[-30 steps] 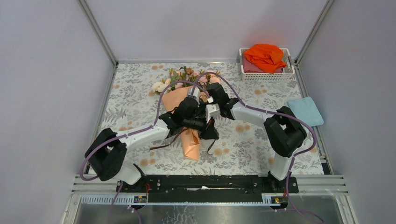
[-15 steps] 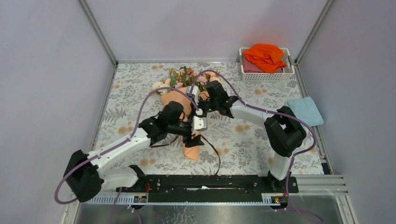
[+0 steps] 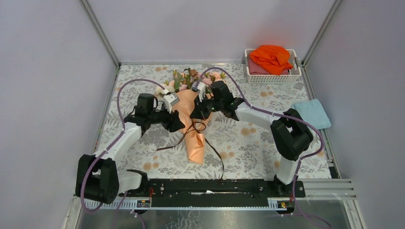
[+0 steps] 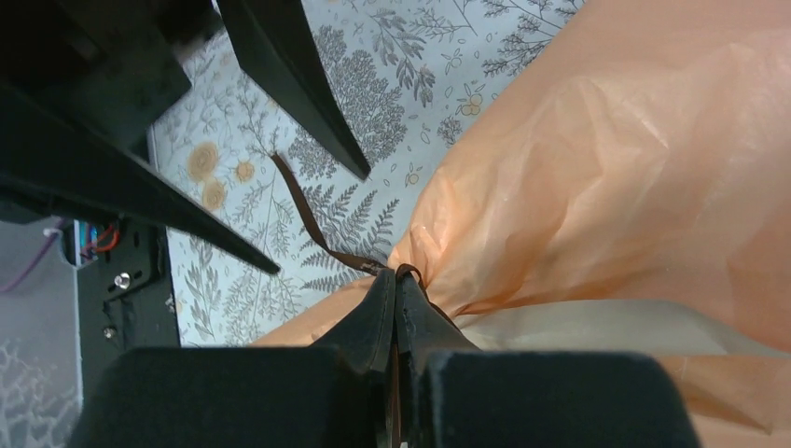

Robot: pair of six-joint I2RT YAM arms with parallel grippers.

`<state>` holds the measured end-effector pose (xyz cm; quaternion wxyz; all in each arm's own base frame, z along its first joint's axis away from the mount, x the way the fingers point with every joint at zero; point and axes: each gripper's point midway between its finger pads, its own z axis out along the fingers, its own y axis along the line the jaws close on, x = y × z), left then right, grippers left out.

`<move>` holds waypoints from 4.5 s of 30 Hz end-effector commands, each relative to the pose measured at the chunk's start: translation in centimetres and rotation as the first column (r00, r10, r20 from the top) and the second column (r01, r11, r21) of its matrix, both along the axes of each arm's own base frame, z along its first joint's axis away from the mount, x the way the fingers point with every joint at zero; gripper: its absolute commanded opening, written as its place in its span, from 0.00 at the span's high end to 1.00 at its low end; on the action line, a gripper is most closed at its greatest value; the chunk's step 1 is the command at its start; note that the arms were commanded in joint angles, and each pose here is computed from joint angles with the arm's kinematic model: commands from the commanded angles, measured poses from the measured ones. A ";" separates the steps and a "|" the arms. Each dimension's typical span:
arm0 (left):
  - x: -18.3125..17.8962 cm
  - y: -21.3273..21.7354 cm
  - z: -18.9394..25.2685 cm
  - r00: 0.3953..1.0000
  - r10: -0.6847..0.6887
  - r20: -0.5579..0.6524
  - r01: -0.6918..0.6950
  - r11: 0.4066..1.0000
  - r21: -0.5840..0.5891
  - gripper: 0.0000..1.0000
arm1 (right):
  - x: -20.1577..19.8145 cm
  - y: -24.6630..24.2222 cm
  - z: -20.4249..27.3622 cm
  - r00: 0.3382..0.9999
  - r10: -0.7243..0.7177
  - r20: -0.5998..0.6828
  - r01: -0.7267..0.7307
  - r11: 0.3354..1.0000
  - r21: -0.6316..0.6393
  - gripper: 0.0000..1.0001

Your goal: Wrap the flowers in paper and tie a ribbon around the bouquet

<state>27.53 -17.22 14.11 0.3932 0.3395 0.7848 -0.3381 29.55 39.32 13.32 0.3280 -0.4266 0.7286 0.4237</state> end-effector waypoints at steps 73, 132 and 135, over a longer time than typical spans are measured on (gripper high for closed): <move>2.4 -4.4 -2.4 0.995 0.089 0.053 -0.077 0.977 -0.200 1.00 | -5.4 -7.0 -11.2 0.936 -0.228 -0.268 0.190 0.969 -0.161 0.77; -0.7 -6.1 -1.8 0.961 -0.139 0.240 0.179 0.972 -0.154 1.00 | 0.7 -1.5 -5.2 0.810 -0.406 -0.423 0.396 0.911 -0.115 0.68; -0.2 -6.1 -1.2 0.950 -0.135 0.283 0.181 0.973 -0.145 1.00 | 0.0 -2.6 -5.6 0.834 -0.394 -0.386 0.353 0.919 -0.175 0.61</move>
